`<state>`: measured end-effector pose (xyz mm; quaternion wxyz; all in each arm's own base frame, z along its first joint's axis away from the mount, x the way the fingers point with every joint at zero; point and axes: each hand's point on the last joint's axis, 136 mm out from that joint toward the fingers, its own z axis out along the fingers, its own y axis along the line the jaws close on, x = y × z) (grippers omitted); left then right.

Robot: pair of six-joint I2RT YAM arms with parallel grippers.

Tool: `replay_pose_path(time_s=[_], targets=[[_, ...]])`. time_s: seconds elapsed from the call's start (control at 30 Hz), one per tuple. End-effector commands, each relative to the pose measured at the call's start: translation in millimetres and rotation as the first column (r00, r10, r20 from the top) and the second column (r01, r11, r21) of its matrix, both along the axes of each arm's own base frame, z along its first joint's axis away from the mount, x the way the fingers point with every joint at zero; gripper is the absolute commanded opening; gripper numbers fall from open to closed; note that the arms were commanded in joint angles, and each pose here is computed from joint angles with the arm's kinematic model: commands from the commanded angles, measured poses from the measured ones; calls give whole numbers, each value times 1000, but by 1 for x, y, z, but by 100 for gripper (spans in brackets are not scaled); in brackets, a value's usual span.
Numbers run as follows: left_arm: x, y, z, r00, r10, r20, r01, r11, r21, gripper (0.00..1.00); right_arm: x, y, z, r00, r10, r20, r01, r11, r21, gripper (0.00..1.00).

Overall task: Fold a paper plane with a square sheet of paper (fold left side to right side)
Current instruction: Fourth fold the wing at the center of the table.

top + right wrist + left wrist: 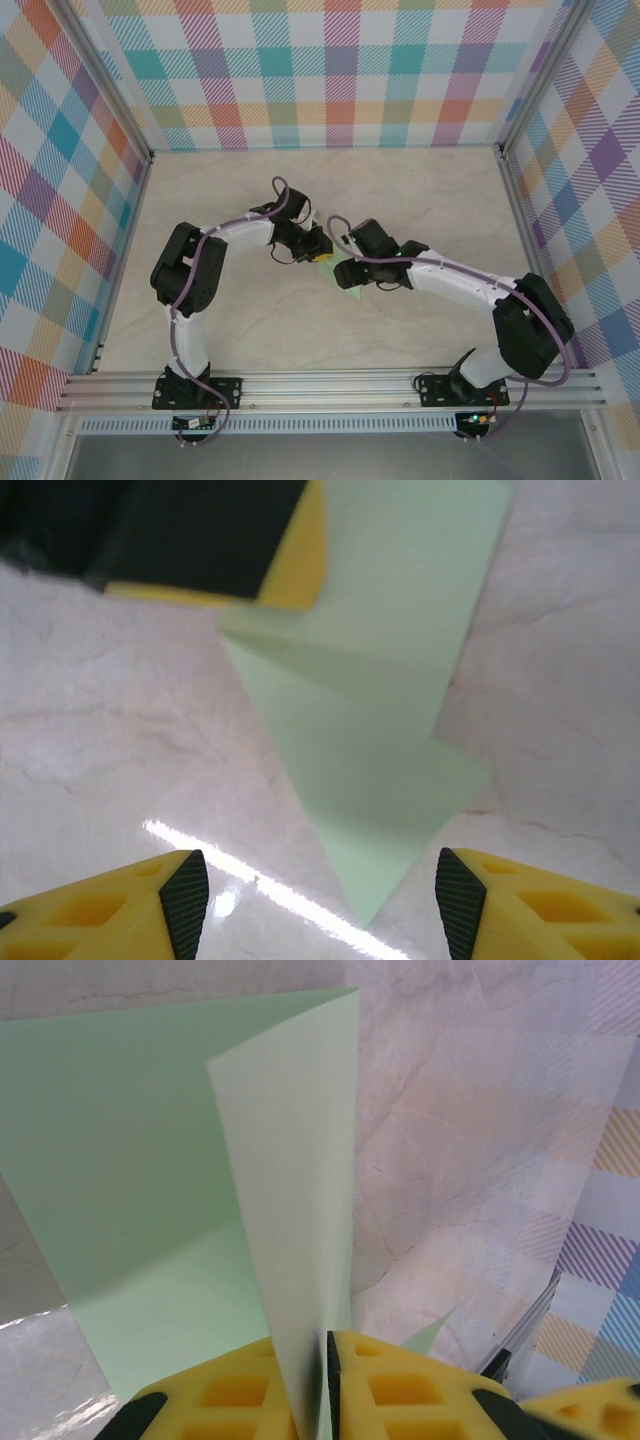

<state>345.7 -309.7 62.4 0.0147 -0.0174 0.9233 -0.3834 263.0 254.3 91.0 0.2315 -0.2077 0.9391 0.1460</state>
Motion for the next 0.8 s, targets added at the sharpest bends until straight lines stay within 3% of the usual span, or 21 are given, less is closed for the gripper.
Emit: replay_pose_path(time_s=[0.0,0.17,0.43,0.77], targets=[[0,-7,12,1000,-14,11,14,1000,-15,15,6,4,-10,998,6,63,-2,998,-65,64],[0,-7,15,1000,-9,12,9,1000,-13,15,10,19,-26,995,52,88,-37,986,-163,64],[-1,-7,15,1000,-9,9,9,1000,-10,15,19,25,-36,991,56,117,-30,975,-219,62],[-1,-7,16,1000,-11,12,11,1000,-6,17,24,23,-48,991,53,123,-18,963,-269,51]])
